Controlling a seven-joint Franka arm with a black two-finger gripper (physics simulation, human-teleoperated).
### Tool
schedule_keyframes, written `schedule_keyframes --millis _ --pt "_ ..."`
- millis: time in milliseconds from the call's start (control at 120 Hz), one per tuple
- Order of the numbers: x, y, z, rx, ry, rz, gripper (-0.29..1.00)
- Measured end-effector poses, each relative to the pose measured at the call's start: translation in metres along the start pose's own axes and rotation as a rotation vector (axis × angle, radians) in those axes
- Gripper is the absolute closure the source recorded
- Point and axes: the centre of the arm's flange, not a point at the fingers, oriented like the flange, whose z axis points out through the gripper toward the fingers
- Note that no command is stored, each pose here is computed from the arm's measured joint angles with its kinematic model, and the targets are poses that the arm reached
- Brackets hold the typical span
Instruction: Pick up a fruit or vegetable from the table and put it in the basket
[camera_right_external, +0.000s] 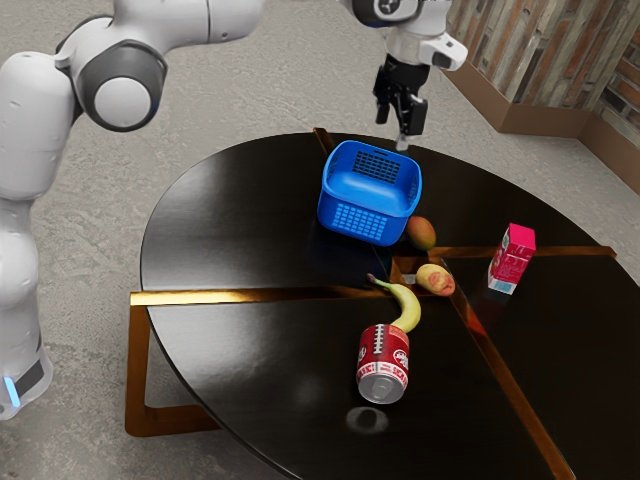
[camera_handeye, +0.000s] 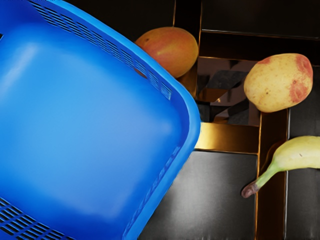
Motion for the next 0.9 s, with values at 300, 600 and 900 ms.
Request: schedule_keyframes --millis 300,600,900 --pt "0.011 0.068 0.028 -0.021 -0.032 0.122 0.00" --pt "0.075 0.120 0.067 -0.038 0.100 0.197 0.00" --pt "0.088 0.126 0.142 -0.027 -0.011 0.221 0.00"
